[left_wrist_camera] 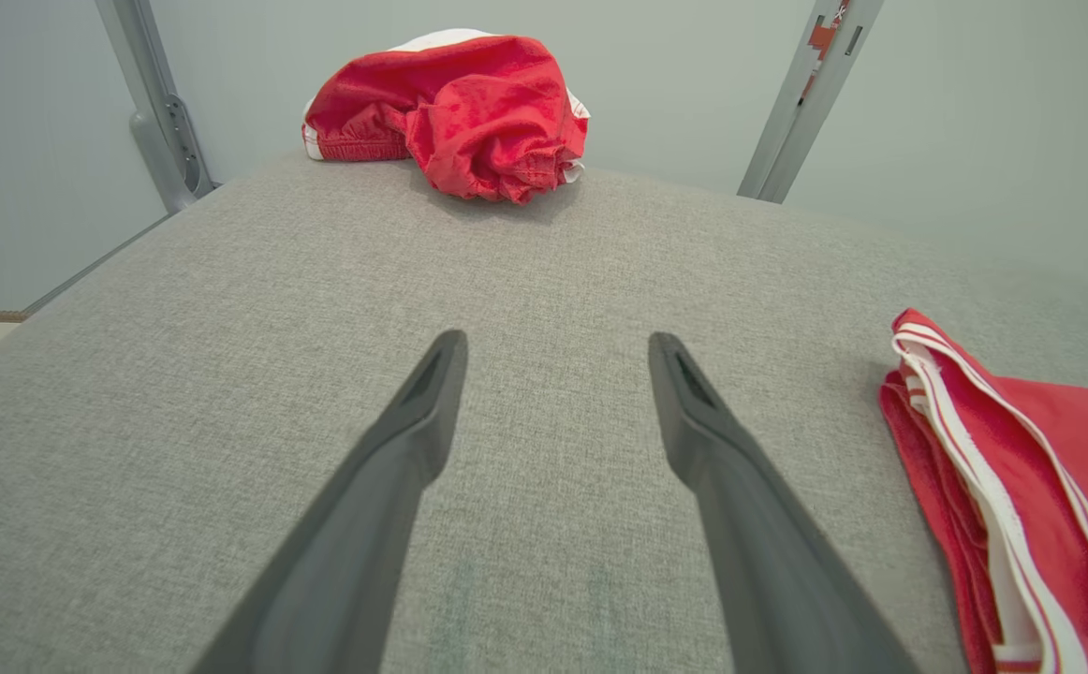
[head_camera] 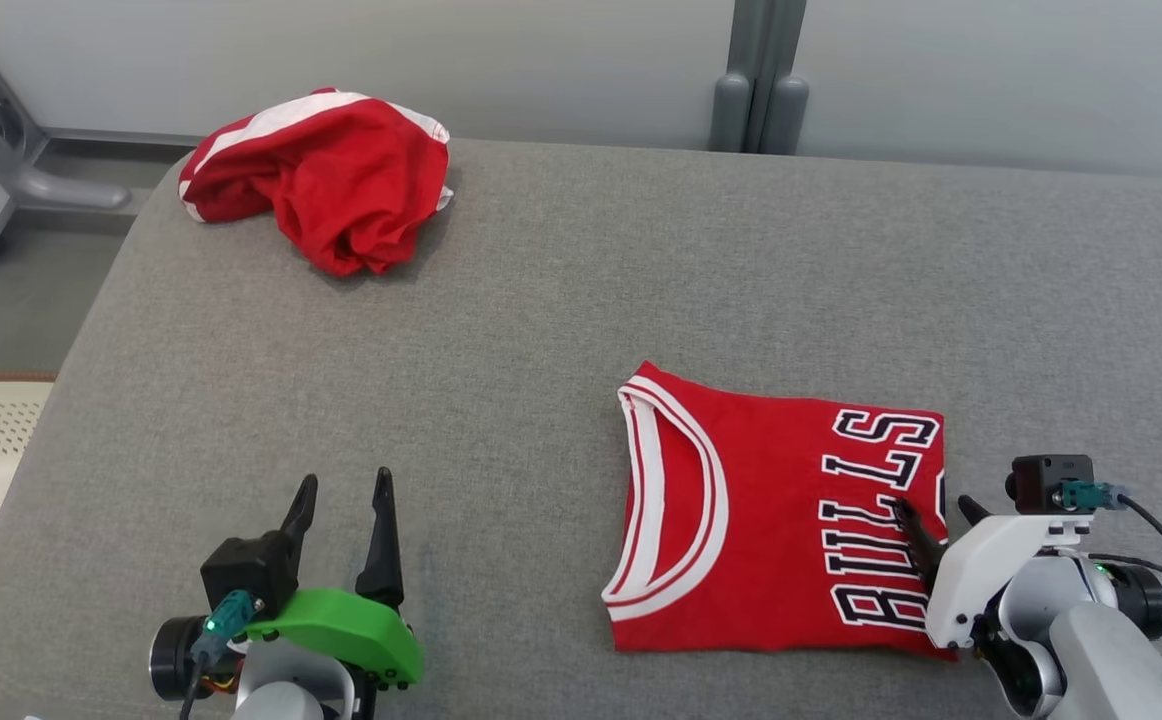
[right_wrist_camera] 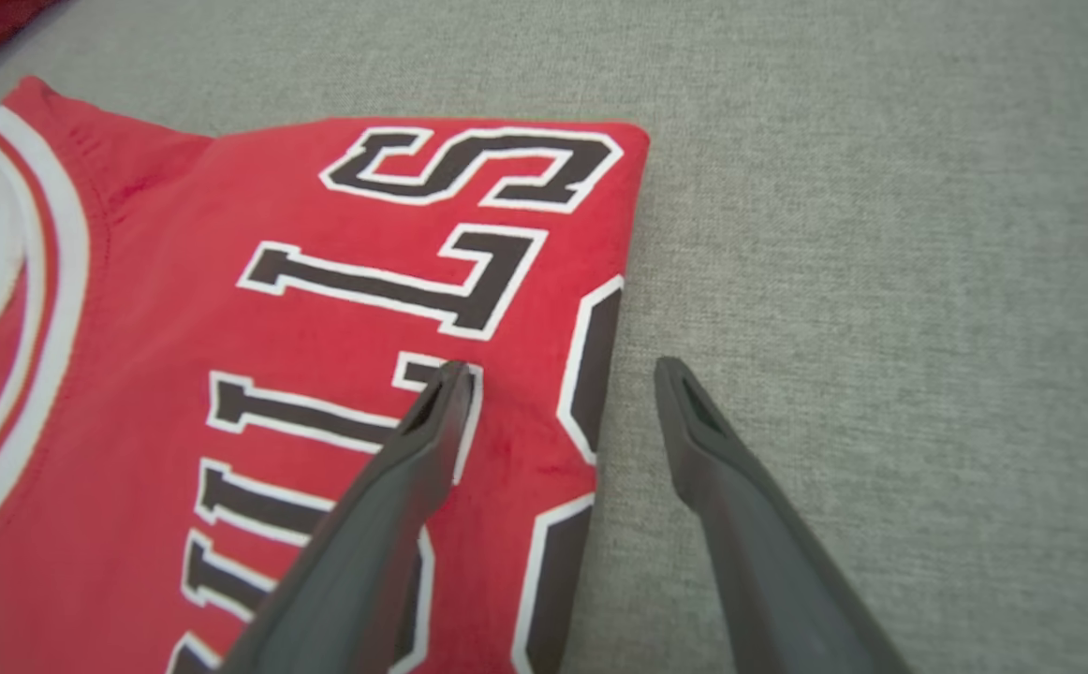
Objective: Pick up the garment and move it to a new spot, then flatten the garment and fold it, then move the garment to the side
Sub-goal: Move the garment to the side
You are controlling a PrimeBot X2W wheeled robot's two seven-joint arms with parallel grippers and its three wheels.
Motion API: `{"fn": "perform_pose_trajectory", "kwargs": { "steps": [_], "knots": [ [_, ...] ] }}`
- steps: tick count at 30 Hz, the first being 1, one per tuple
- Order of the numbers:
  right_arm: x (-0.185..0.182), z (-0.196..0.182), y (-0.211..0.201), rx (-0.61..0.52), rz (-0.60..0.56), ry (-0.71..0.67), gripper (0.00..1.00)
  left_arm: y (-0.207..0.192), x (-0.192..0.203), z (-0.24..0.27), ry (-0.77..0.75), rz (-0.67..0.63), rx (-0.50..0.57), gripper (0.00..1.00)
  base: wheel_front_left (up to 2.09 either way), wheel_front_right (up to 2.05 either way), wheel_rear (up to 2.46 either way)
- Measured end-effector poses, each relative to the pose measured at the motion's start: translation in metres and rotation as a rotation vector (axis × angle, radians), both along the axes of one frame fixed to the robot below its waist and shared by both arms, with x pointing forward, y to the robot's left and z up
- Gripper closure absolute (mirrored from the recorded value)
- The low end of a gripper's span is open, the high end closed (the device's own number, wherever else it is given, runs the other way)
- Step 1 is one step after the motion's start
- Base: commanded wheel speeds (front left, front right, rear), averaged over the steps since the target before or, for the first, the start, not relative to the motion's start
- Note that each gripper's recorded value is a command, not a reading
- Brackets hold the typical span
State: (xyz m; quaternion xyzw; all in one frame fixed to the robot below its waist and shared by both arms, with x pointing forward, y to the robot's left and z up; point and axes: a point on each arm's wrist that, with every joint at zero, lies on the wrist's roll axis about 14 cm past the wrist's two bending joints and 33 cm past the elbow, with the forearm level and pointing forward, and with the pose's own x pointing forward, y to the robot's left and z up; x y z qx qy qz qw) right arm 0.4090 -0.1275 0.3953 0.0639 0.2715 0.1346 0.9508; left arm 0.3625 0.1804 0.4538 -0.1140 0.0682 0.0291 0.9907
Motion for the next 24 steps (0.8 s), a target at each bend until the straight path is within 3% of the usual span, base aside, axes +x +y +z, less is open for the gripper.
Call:
{"fn": "perform_pose_trajectory", "kwargs": {
  "steps": [5,6,8,9,10,16,24],
  "knots": [
    [0.006,-0.014,0.008,-0.007,0.023,0.055,0.0,0.007,0.001,-0.005,0.015,0.018,0.006,0.0,0.0,0.0,0.0],
    [0.007,-0.014,0.009,-0.007,0.027,0.056,0.12,0.006,0.002,-0.006,0.016,0.017,0.009,0.0,0.0,0.0,0.0],
    [0.01,-0.013,0.011,-0.006,0.028,0.05,0.72,0.004,0.004,-0.006,0.015,0.007,0.01,0.0,0.0,0.0,0.0],
    [0.012,-0.011,0.009,-0.004,0.023,0.04,0.94,0.002,0.006,-0.005,0.013,-0.001,0.012,0.0,0.0,0.0,0.0],
    [0.014,-0.01,0.007,-0.004,0.017,0.033,1.0,-0.001,0.008,-0.005,0.011,-0.009,0.012,0.0,0.0,0.0,0.0],
    [0.034,0.012,-0.02,-0.008,-0.06,-0.077,1.0,-0.022,0.026,0.0,-0.013,-0.078,0.013,0.0,0.0,0.0,0.0],
    [0.03,0.034,-0.104,-0.045,-0.28,-0.18,1.0,-0.083,0.05,-0.002,-0.021,-0.255,0.004,0.0,0.0,0.0,0.0]
  ]
}}
